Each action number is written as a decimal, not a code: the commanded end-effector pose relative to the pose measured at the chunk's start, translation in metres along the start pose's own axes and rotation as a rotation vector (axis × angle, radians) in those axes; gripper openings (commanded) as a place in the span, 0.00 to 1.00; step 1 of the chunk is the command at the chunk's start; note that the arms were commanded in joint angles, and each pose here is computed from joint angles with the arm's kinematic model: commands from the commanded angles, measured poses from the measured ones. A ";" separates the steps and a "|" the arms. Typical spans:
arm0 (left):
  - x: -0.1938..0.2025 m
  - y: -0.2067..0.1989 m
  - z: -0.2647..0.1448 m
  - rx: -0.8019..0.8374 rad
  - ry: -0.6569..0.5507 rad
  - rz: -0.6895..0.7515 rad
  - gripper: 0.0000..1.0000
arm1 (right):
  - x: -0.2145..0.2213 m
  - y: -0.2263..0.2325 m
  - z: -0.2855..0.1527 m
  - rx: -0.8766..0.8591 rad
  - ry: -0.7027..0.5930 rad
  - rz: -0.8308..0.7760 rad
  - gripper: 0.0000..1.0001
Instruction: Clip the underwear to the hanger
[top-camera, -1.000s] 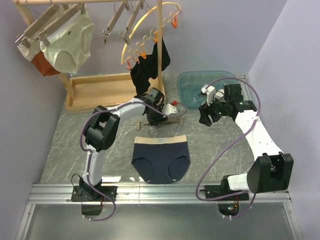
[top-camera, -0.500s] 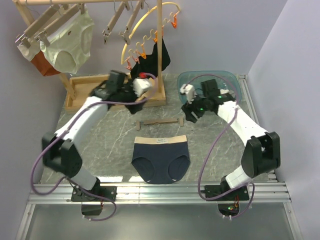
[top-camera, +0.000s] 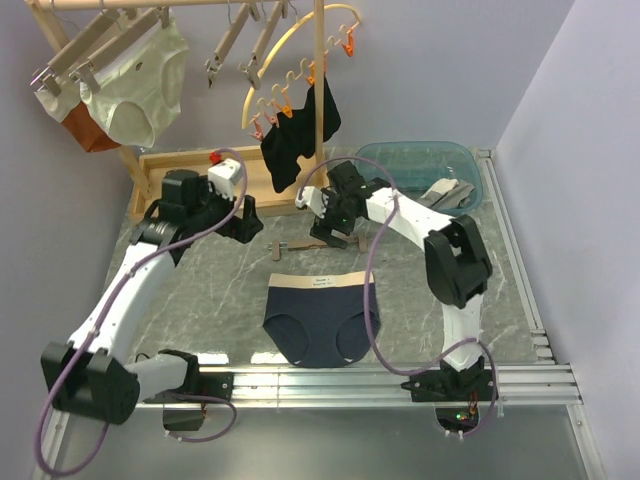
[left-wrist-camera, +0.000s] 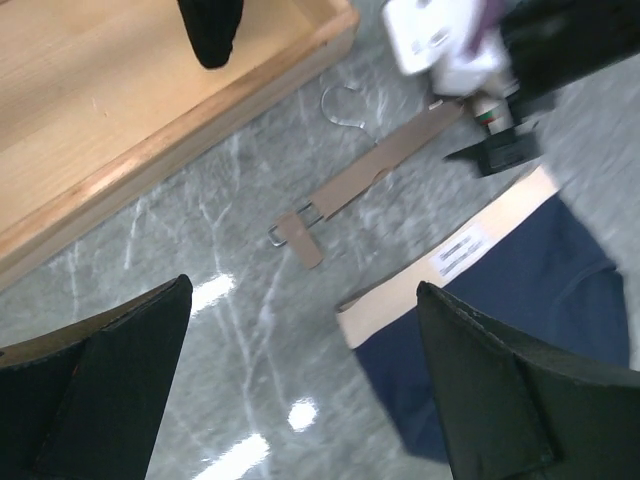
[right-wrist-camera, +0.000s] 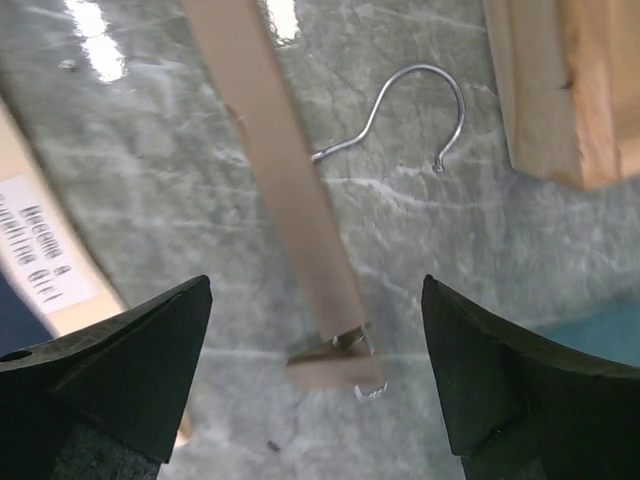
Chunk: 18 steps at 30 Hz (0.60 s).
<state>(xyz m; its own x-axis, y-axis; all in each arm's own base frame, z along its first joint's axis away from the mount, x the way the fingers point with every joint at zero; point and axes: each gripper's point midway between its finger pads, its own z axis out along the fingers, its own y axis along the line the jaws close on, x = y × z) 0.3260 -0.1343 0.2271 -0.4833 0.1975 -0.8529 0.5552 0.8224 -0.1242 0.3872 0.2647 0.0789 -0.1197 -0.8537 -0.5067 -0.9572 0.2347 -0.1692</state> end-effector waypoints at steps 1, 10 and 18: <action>-0.021 -0.010 -0.011 0.023 -0.131 -0.134 0.99 | -0.008 -0.011 0.004 -0.009 -0.002 -0.047 0.92; -0.026 -0.018 -0.021 0.053 -0.222 -0.181 0.99 | -0.003 -0.012 0.036 -0.030 0.020 -0.074 0.83; -0.002 -0.008 -0.002 0.059 -0.046 -0.206 0.99 | 0.005 -0.005 0.048 -0.065 0.055 -0.099 0.72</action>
<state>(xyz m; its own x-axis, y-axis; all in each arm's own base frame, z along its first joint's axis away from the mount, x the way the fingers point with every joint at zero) 0.3231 -0.1403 0.2223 -0.5565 -0.0018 -0.8309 0.4756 0.8193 -0.3203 0.4001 0.2725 0.0283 -0.0800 -0.8956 -0.4375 -0.9790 0.1531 -0.1345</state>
